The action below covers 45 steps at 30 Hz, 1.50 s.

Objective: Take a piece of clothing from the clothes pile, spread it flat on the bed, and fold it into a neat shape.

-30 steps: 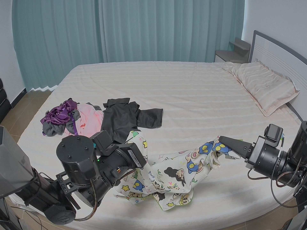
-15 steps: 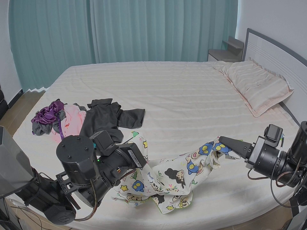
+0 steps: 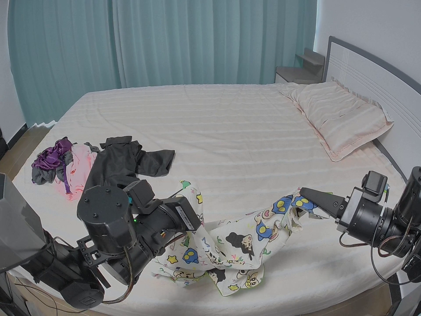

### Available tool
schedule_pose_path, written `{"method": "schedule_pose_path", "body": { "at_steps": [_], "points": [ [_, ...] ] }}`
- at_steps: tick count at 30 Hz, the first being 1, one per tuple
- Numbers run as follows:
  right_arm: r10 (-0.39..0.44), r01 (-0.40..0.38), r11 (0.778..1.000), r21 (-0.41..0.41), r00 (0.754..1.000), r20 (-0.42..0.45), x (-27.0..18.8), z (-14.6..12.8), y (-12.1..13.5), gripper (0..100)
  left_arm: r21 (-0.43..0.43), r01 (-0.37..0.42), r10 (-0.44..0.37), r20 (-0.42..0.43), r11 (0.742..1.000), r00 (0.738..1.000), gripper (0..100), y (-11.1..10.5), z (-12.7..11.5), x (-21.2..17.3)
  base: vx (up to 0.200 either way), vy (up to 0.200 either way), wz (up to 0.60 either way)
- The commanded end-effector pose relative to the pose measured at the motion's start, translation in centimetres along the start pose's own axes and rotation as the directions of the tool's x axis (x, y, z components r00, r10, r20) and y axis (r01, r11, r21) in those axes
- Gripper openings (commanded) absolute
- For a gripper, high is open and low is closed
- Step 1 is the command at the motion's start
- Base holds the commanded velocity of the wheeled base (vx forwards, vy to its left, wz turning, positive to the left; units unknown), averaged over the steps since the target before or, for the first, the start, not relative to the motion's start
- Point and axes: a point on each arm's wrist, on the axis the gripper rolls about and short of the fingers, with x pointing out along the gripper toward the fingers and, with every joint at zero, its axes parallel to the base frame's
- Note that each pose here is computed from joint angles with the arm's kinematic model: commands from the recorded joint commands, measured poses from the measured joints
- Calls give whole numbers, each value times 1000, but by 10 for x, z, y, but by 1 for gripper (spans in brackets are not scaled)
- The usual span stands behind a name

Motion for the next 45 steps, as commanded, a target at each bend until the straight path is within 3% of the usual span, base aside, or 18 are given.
{"method": "schedule_pose_path", "body": {
  "at_steps": [1,8,20,32,39,45],
  "points": [
    [-1,1,1000,0,1000,-2,0,0,0,0,0,-1,1,-2,1000,1000,0,0,-1,0,0,-200,0],
    [-1,1,1000,0,1000,-2,0,0,0,0,-1,-1,1,1,1000,1000,0,0,0,1,0,-200,0],
    [3,-3,1000,-1,1000,4,-1,1,1,0,-12,29,-29,21,1000,999,0,-7,0,-2,0,0,0],
    [11,-11,1000,-7,999,33,-5,6,3,0,-19,18,-17,56,1000,998,0,-11,6,-5,-200,0,0],
    [62,-60,998,-22,994,86,-16,15,14,0,-33,45,-41,100,998,994,0,-16,20,-14,-200,0,0],
    [129,-118,989,-87,981,143,-33,24,28,0,-32,77,-71,160,997,985,0,-22,39,-27,-200,0,0]
  ]
}}
